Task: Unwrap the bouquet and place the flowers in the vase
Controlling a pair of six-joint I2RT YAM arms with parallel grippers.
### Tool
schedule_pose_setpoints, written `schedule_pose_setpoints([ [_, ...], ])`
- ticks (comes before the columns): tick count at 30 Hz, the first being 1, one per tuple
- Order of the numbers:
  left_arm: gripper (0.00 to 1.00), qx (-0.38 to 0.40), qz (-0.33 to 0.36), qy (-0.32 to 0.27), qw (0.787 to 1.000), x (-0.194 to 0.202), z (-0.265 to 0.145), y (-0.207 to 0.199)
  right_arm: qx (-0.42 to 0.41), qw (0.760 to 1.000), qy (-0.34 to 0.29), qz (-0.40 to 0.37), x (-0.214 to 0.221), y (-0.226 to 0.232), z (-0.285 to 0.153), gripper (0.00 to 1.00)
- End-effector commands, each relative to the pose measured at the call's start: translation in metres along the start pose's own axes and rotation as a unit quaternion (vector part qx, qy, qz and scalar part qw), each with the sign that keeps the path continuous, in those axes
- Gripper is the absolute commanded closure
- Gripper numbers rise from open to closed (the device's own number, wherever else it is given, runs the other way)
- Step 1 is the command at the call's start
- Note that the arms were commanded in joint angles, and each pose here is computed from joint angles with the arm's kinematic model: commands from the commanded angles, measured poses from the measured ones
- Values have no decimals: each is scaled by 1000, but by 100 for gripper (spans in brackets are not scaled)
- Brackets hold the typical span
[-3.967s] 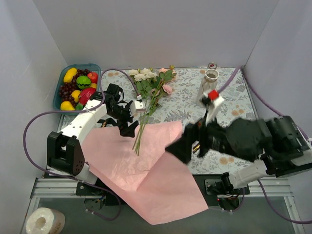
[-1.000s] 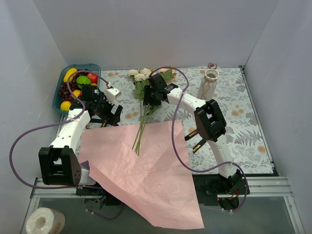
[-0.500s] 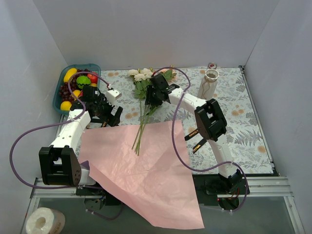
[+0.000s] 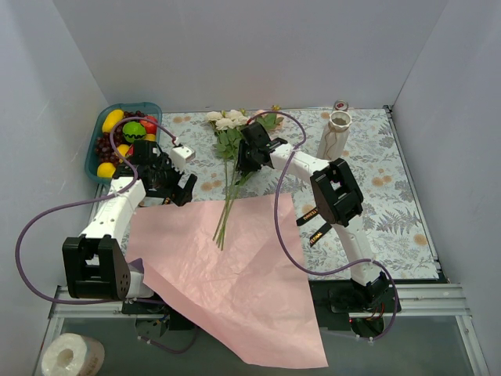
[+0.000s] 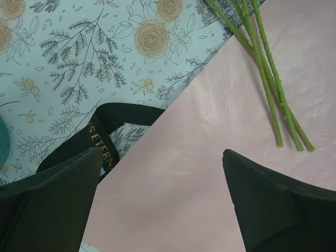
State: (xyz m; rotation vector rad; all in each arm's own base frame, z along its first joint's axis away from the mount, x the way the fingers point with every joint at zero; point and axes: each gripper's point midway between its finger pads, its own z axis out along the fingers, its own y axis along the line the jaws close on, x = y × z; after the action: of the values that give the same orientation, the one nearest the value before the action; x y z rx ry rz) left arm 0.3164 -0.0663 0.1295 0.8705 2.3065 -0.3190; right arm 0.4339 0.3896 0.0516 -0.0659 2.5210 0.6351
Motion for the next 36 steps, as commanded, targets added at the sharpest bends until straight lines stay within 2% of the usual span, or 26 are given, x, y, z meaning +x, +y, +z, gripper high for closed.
schedule_pose_setpoints([
  [1,2,-1,15,-12,1000,-2,-11,-6,-11,1000,-25,14,-11,5,3,72],
  [7,2,2,18,-9,1000,4,-12,-10,-20,999,-26,14,-10,7,3,87],
  [10,2,13,19,-7,1000,7,-10,-14,-27,999,-31,11,-11,10,-3,99],
  [16,2,17,14,-2,1000,5,-8,-13,-55,996,-71,4,-27,23,-41,99],
  [24,2,18,6,-3,1000,4,-7,-13,-128,977,-169,-22,-80,68,-140,99],
  [28,2,16,6,-6,1000,1,-8,-12,-185,954,-219,-81,-101,96,-193,99],
  [31,2,16,7,-8,1000,-3,-10,-10,-228,910,-302,-169,-125,120,-254,99],
  [32,2,14,5,-11,1000,-8,-11,-9,-207,896,-335,-205,-136,117,-268,99],
  [34,2,19,-2,-11,1000,-10,-12,-10,-179,871,-394,-233,-161,118,-302,99],
  [35,2,24,-3,-12,1000,-13,-11,-10,-138,856,-440,-234,-179,109,-329,99],
  [36,2,25,-9,-11,1000,-14,-11,-10,-110,830,-484,-255,-195,106,-350,99],
])
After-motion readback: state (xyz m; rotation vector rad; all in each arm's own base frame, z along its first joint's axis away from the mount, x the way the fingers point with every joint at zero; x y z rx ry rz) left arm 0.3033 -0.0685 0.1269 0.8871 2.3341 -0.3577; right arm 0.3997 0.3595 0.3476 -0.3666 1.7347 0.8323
